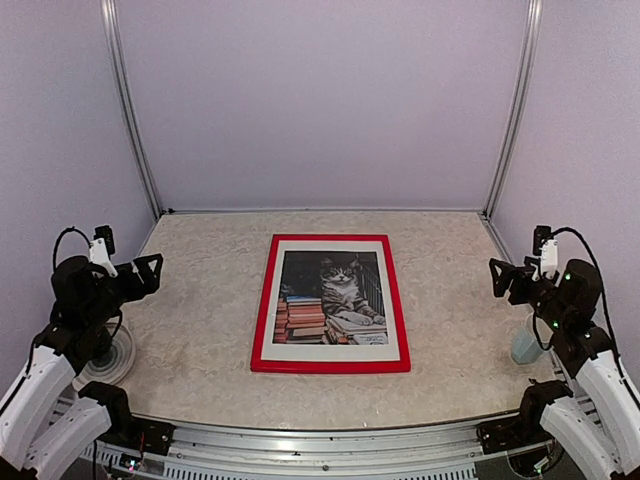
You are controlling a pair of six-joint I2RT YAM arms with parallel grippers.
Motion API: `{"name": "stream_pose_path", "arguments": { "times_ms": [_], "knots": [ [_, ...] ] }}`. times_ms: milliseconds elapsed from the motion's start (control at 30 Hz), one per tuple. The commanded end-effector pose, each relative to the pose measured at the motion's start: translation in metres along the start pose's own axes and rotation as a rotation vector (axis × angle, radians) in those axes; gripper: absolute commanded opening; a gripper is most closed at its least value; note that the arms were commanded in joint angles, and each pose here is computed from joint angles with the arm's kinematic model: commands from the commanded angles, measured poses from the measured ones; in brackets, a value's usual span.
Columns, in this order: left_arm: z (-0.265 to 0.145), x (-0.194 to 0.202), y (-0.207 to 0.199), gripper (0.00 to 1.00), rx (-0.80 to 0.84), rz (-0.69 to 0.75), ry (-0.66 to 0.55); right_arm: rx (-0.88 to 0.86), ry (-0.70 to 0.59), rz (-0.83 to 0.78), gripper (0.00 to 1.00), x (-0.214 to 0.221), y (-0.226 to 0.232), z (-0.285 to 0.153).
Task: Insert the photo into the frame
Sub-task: Reset both arms
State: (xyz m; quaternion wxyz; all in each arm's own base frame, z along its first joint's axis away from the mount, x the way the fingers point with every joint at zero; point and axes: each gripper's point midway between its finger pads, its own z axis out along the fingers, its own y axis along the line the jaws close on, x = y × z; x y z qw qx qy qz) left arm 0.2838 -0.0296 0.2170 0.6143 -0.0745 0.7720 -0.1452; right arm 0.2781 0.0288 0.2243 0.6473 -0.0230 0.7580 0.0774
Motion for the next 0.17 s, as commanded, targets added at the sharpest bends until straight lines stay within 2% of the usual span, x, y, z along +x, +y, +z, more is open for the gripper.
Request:
{"name": "stream_pose_path", "arguments": {
  "times_ms": [0, 133],
  "knots": [
    [-0.0025, -0.0142, -0.0028, 0.99, -0.002, 0.014, -0.031, 0.015, 0.012, -0.005, 0.99, 0.0059, -0.0033, 0.0015],
    [-0.0023, -0.0136, -0.0034, 0.99, -0.004, 0.015, -0.028, 0.008, 0.012, -0.003, 0.99, 0.0067, -0.0024, 0.0019]
  ]
}}
